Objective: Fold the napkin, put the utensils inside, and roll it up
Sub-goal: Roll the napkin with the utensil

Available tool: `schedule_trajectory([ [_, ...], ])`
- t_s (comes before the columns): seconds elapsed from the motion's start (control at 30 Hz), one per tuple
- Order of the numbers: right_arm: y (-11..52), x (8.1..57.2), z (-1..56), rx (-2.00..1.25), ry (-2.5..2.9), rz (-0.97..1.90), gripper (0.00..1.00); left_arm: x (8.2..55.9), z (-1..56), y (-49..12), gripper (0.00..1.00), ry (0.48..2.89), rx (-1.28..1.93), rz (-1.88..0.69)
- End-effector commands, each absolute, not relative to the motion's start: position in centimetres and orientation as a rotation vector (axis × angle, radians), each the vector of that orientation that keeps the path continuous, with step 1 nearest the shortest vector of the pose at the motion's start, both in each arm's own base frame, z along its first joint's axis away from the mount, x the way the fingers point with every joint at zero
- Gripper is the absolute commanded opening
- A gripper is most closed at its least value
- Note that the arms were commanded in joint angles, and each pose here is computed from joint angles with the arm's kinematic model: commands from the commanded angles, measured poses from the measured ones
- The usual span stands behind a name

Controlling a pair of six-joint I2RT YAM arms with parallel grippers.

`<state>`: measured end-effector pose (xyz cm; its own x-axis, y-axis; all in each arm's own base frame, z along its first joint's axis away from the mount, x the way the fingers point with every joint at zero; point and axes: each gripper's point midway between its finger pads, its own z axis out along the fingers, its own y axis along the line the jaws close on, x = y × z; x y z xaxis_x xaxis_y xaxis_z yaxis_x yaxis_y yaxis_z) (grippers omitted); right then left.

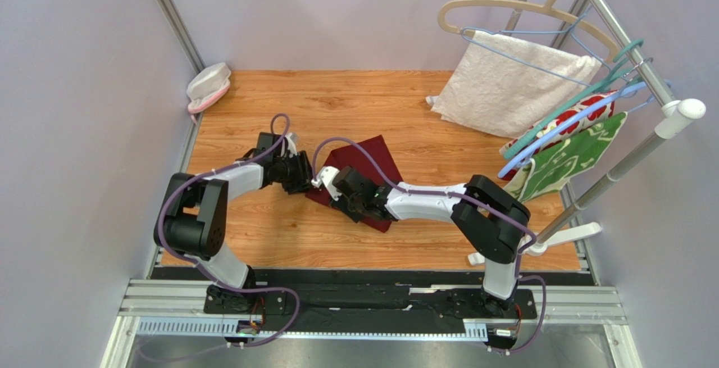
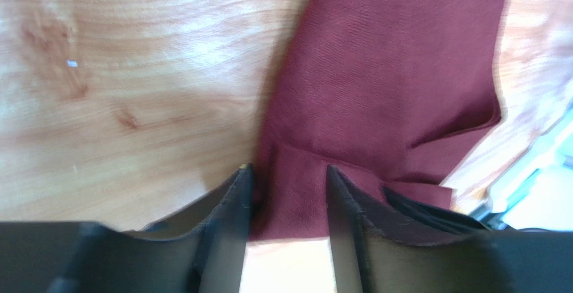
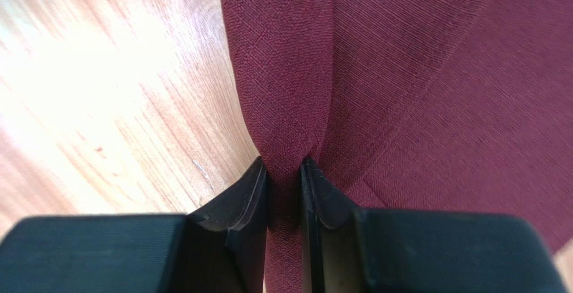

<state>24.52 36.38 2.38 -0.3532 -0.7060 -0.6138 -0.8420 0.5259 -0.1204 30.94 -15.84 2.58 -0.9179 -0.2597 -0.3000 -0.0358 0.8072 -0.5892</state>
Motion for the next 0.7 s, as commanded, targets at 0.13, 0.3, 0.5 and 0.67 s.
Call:
schedule_trajectory([
  [0.13,36.1,19.2,1.6,-1.273,2.444,0.858,0.10,33.4,9.6,-12.9,0.73,2.377,-0.245,-0.630],
  [0.3,36.9,18.9,3.2,-1.210,2.467,1.101,0.09,32.1,9.7,-12.9,0.72,2.304,-0.202,-0.660],
  [0.5,37.3,19.7,2.7,-1.106,2.549,1.310,0.06,30.7,8.8,-13.9,0.68,2.308,-0.133,-0.746],
  [0.67,36.8,21.1,1.9,-1.007,2.607,1.351,0.04,29.7,8.3,-13.8,0.67,2.293,-0.125,-0.751],
])
